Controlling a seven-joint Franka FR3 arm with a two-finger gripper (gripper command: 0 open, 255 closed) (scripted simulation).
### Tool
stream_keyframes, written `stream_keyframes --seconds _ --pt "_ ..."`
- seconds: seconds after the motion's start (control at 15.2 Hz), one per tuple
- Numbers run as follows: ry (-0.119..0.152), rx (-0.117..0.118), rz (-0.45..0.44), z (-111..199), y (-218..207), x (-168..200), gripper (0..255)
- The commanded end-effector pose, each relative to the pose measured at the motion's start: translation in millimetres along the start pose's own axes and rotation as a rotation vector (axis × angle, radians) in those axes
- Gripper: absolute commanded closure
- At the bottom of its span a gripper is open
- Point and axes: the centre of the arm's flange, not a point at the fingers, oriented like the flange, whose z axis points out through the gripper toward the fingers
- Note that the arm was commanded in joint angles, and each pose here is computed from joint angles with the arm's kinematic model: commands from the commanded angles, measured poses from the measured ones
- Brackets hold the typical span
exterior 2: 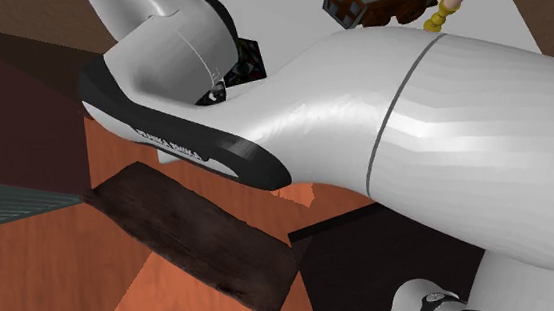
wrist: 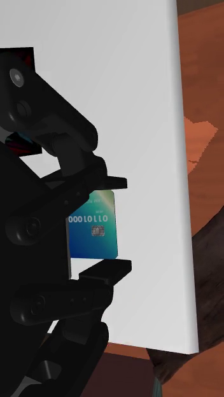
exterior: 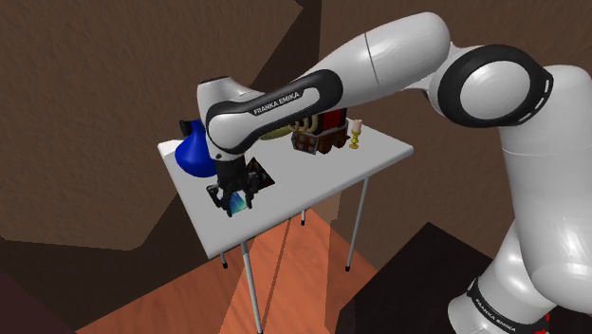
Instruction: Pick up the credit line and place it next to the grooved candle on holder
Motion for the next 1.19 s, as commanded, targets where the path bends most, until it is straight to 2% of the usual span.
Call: stream_keyframes --seconds 0.0,1.12 --pt "0.0 0.0 0.0 -9.8 -0.6 -1.4 255" --pt "0.0 0.0 0.0 -98.6 -3.2 -14.4 255"
